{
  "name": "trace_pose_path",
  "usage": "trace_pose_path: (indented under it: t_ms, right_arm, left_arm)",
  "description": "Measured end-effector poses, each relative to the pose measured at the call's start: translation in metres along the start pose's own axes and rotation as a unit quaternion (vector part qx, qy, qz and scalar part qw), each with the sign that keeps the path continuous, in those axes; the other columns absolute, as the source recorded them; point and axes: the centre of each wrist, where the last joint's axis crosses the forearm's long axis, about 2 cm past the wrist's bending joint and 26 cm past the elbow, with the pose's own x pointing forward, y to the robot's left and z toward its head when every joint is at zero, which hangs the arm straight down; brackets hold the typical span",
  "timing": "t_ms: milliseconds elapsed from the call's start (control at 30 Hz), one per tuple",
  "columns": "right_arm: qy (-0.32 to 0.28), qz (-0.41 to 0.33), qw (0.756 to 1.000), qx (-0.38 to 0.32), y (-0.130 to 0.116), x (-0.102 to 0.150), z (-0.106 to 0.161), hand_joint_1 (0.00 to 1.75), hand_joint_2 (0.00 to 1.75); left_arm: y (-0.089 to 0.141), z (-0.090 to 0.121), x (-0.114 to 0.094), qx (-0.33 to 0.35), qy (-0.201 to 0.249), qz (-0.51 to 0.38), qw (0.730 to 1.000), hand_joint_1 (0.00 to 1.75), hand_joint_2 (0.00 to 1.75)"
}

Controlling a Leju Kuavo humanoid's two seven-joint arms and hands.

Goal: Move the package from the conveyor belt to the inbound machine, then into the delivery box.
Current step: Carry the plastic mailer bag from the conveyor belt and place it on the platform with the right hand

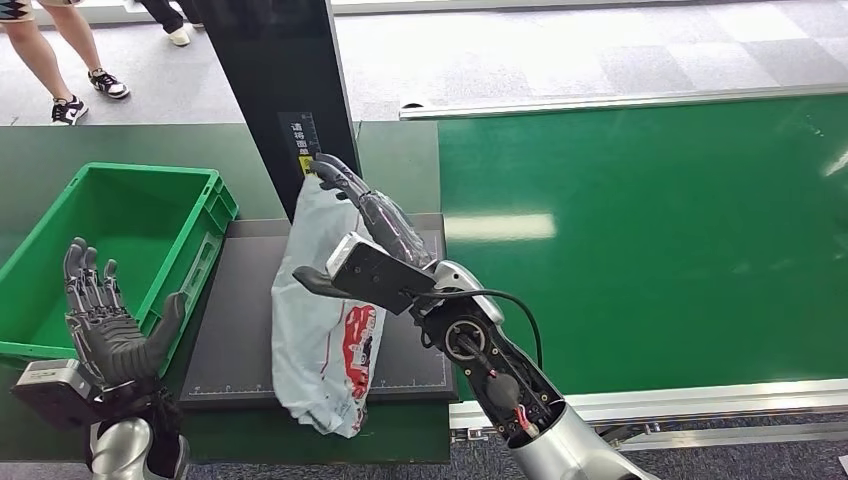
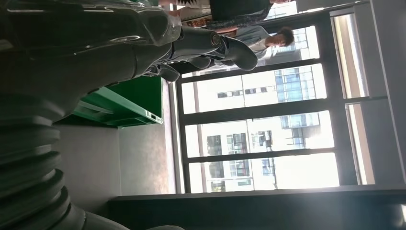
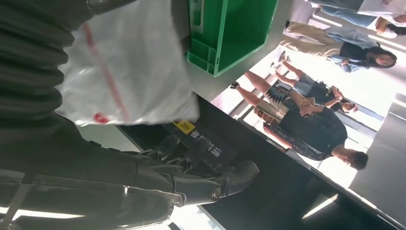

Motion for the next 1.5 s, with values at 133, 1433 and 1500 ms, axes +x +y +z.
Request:
trace_pose_path:
  t_ms: [133,1433,1500]
  right_arm:
    - [0.006,-0.003,1.0,0.003,0.001,-0.002,-0.001,0.0,0.0]
    - [0.001,-0.094,0.959,-0.267,-0.01,-0.047,0.125,0.0,1.75]
    - [-0.001,-0.092,0.959,-0.269,-0.011,-0.046,0.127,0.0,1.75]
  left_arm:
    - [0.001,0.0,0.0,0.001,0.001,-0.002,1.0,0.0,1.75]
    - [-0.105,-0.005,-0.006,-0.471,-0.032,-0.213,0.855,0.0,1.75]
    - [-0.105,-0.004,-0.009,-0.477,-0.031,-0.215,0.852,0.0,1.75]
